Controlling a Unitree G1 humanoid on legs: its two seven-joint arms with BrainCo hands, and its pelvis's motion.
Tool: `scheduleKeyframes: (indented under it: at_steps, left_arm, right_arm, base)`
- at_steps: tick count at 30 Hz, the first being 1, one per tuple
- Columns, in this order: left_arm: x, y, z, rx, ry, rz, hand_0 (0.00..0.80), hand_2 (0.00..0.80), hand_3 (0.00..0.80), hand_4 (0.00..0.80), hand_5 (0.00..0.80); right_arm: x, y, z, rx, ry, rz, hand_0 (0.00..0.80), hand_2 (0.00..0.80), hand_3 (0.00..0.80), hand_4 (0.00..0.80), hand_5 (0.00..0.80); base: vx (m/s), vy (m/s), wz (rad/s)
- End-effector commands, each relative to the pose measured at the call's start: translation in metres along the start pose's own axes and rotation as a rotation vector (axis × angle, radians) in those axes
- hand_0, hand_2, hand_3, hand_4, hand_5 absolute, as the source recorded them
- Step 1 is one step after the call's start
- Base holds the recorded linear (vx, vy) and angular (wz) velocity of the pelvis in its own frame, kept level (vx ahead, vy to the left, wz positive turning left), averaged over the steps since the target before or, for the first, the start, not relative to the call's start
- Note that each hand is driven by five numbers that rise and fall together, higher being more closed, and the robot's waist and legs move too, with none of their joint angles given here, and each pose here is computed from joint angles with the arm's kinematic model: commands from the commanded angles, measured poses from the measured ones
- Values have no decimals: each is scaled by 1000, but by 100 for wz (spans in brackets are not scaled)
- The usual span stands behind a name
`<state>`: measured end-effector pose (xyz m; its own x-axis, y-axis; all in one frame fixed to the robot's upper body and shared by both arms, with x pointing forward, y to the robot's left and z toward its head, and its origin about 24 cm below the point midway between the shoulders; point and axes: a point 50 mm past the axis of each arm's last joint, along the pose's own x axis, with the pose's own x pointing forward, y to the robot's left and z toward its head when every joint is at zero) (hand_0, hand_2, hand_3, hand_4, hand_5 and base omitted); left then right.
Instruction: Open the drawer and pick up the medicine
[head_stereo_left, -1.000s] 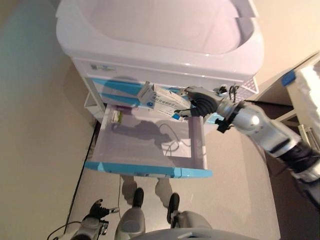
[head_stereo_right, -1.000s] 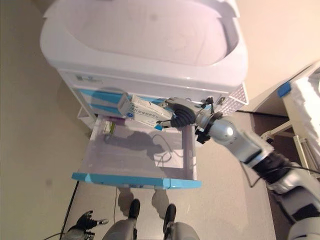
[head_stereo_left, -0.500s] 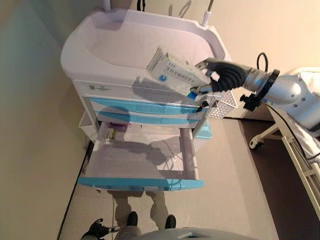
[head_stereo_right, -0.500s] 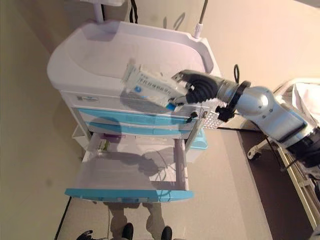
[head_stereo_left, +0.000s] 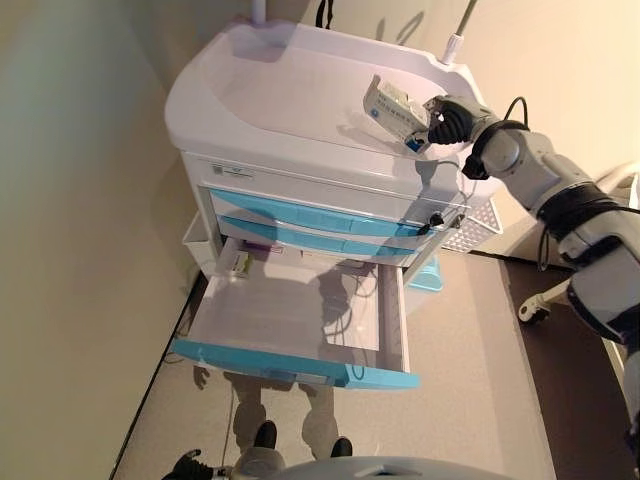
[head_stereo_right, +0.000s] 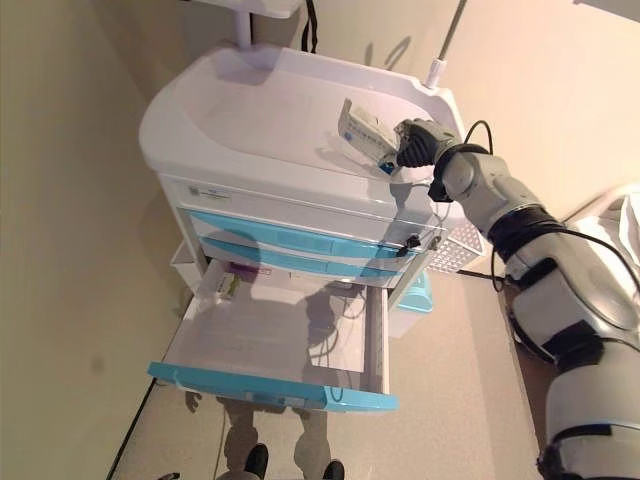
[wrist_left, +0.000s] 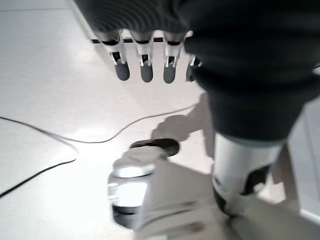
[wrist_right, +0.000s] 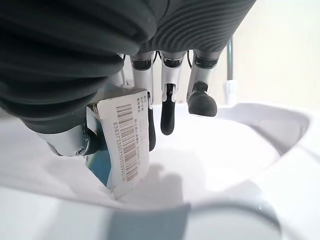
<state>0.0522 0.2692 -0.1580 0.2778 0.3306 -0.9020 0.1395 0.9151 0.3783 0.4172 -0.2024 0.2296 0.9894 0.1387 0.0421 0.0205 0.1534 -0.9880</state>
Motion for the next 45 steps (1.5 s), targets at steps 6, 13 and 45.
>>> scheduleKeyframes:
  at_steps: [6, 13, 45]
  left_arm:
    - [3, 15, 11, -3, -23, 53, 0, 0, 0, 0, 0]
    - [3, 14, 20, 5, -52, 54, 0, 0, 0, 0, 0]
    - [2, 4, 10, 36, -21, 61, 0, 0, 0, 0, 0]
  right_arm:
    - [3, -46, -18, -120, 172, -182, 800, 800, 800, 800, 800]
    - [-2, -29, -39, -87, 271, -155, 800, 800, 800, 800, 800]
    - [-67, -141, -45, 483, -45, -903, 0, 0, 0, 0, 0]
  base:
    - [6, -17, 22]
    - [21, -18, 15]
    - [5, 1, 0]
